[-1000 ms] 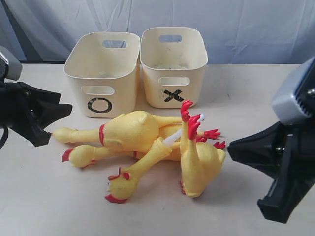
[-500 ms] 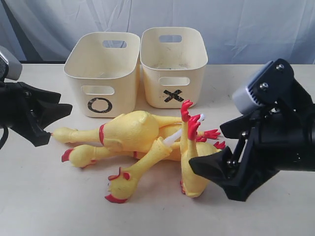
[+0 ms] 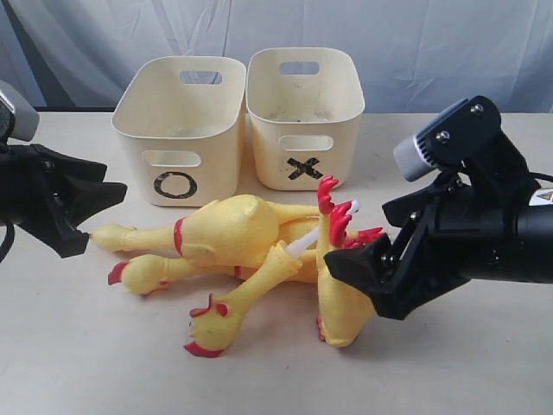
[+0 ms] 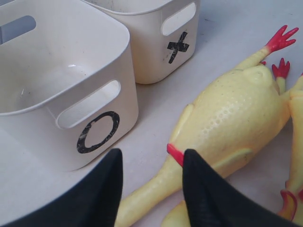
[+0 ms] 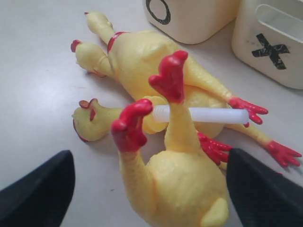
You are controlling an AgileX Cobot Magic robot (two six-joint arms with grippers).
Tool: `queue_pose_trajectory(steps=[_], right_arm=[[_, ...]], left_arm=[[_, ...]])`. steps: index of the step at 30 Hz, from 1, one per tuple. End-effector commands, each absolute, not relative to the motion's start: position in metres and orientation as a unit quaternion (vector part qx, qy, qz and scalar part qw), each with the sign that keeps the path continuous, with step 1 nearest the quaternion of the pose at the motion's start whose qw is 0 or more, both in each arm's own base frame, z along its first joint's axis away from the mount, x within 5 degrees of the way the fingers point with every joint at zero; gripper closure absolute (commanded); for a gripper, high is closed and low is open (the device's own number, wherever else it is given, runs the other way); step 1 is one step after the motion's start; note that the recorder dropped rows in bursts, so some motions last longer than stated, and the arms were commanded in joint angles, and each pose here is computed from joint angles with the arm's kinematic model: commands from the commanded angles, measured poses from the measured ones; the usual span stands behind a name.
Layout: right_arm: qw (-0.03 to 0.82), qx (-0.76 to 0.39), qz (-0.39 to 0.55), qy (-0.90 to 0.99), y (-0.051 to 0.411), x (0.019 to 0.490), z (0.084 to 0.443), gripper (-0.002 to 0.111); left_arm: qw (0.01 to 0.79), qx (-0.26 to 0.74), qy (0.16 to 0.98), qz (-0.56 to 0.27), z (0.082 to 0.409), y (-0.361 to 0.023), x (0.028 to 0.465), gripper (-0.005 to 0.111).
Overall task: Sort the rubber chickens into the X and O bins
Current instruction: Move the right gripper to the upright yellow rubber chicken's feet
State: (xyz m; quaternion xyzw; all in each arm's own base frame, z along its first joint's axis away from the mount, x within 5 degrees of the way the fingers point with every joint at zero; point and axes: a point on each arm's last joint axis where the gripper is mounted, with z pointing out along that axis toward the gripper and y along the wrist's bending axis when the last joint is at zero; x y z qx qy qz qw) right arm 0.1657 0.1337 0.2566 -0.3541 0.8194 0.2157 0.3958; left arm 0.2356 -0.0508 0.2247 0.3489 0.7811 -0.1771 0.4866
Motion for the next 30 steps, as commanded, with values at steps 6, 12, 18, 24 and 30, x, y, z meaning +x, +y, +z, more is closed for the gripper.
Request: queue_pose_trajectory(steps=[6, 12, 18, 24, 30], right_arm=[[0.421, -0.35, 0.233, 0.803, 0.137, 0.168, 0.263, 0.027], [0.405, -0.353, 0.233, 0.81, 0.141, 0.173, 0.253, 0.03], [0.402, -0.334, 0.237, 0.819, 0.143, 0.177, 0.25, 0.03], [0.405, -0.326, 0.245, 0.818, 0.143, 0.177, 0.251, 0.034], [0.393, -0.335, 0.257, 0.817, 0.145, 0.174, 0.25, 0.06]], left_arm=[[0.49, 0.343, 0.781, -0.181, 0.226, -0.051, 0.237, 0.067], [0.49, 0.343, 0.781, -0.181, 0.226, -0.051, 0.237, 0.067], [0.49, 0.343, 0.781, -0.181, 0.226, -0.052, 0.237, 0.067], [0.49, 0.343, 0.781, -0.181, 0.226, -0.052, 0.237, 0.067], [0.49, 0.343, 0.781, -0.181, 0.226, -0.052, 0.237, 0.067]])
